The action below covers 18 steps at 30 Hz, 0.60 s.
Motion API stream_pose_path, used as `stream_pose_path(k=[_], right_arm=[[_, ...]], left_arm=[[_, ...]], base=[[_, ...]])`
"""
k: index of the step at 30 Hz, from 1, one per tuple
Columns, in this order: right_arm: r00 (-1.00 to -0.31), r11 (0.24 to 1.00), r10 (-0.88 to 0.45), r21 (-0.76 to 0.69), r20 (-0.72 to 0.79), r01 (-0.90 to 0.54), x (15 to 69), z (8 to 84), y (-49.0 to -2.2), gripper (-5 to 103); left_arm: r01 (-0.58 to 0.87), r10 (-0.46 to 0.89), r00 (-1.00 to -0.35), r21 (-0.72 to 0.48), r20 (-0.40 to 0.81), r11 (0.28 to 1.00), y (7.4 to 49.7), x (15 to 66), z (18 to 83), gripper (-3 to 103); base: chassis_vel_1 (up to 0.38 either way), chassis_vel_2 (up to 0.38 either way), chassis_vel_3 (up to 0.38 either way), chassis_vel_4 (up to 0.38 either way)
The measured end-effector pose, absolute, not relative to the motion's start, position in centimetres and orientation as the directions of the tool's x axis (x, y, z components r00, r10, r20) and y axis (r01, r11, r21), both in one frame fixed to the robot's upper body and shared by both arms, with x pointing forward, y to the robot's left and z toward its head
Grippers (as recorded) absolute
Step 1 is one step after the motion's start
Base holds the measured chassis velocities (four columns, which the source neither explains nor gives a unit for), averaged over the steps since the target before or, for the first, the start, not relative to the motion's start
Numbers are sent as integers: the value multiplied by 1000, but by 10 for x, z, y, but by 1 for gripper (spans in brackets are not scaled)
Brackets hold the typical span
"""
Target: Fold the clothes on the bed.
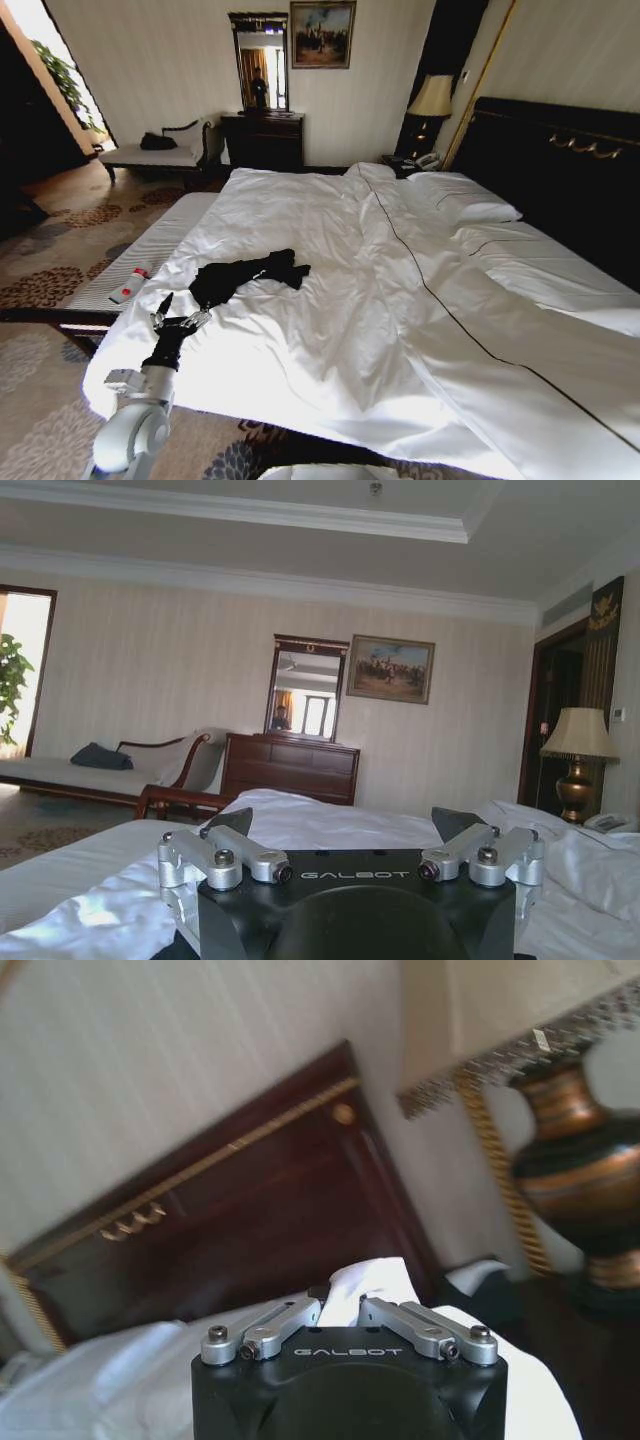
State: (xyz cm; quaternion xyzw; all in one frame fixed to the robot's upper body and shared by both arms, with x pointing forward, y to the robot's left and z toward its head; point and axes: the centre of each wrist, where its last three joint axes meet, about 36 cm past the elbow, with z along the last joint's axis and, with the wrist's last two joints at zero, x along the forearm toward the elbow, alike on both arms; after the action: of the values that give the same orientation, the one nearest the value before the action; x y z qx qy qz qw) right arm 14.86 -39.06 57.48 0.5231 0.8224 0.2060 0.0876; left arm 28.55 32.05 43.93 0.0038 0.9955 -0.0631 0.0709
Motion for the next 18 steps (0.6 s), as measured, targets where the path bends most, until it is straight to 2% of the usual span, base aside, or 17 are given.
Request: stream_pose_path(k=[2, 5, 11, 18], right_arm=[[-403, 325, 907, 406, 122, 854, 150, 569, -387, 1], [-389, 307, 908, 381, 157, 872, 151, 563, -382, 1], [-389, 292, 881, 338, 268, 895, 164, 537, -364, 1], [-317, 238, 872, 245, 372, 940, 176, 453, -391, 1]], left_arm=[[13, -5, -990, -129, -138, 992, 321, 288, 436, 100], [9, -10, -991, -132, -137, 991, 321, 288, 435, 100], [-14, -33, -989, -135, -141, 991, 324, 284, 437, 100], [-24, -41, -990, -130, -133, 991, 323, 283, 436, 100]], base=[[0, 0, 0, 0], [0, 0, 0, 0], [0, 0, 0, 0], [0, 0, 0, 0]])
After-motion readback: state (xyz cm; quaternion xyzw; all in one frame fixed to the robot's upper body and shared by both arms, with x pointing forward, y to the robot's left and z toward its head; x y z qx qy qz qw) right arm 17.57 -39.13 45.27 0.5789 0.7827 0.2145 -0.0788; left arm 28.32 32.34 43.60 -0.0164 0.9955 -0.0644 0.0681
